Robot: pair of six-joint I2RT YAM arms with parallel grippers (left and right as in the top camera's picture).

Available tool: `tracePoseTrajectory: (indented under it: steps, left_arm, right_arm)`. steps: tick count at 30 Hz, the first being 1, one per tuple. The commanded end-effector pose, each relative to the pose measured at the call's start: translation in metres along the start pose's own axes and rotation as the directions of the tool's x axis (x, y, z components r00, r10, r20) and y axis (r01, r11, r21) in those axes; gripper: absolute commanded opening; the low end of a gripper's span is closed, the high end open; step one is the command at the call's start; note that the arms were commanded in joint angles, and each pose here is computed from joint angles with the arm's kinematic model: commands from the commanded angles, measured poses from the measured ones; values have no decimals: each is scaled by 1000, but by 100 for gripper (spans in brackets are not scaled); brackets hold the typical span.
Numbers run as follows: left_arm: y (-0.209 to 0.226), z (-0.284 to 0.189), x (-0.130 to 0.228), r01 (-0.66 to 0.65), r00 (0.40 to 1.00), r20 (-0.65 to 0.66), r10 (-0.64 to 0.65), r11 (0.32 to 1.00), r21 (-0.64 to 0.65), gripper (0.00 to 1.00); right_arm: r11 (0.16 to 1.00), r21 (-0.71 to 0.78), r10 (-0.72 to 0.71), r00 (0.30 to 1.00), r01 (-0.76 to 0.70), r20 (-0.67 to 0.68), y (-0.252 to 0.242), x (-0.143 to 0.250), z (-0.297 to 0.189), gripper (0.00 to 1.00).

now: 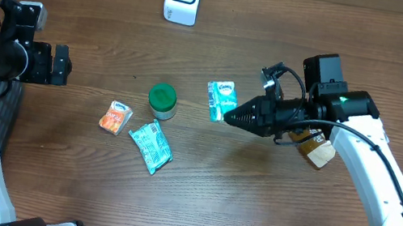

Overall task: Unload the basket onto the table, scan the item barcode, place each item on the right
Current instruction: 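Lift the wipes pack and carry it toward the scanner, then hold the wipes pack in front of the scanner with the right gripper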

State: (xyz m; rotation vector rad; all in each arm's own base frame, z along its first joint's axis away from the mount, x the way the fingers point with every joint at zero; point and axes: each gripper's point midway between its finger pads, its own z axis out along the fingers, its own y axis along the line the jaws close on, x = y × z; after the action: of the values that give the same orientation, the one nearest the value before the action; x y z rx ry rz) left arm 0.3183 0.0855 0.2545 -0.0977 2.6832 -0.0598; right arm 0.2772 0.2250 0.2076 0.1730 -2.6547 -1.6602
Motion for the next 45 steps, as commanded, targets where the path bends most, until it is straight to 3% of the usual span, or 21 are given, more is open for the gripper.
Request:
tracePoseTrajectory:
  steps: [1,8,12,19,24,30,35,45]
  left_arm:
    - [2,-1,-2,-23,1000,6,23,1000,-6,100]
    - [2,-1,-3,-23,1000,7,23,1000,-6,99]
    - [2,-1,-2,-23,1000,6,23,1000,-6,100]
    - [2,-1,-3,-23,1000,7,23,1000,-6,100]
    - [2,-1,-2,-23,1000,6,23,1000,-6,100]
    - [2,-1,-2,-23,1000,6,23,1000,-6,99]
    - [2,-1,-2,-23,1000,6,23,1000,-6,100]
    - [2,-1,-2,-23,1000,6,23,1000,-6,100]
  right_arm:
    - [989,143,19,998,-26,54,-22,-8,-2,4]
    - [933,358,-22,989,-32,147,-26,-30,-13,4]
    - [870,493,-159,959,24,233,1,-69,-30,4]
    - [677,728,-404,882,108,245,30,-163,-25,4]
    - [448,889,-626,743,94,237,20,-230,-15,4]
    - [176,983,-812,574,60,110,10,-286,7,4]
    - [11,999,-886,464,42,-10,-1,-319,28,4]
    - [-394,907,-878,231,151,-420,-29,-360,80,4]
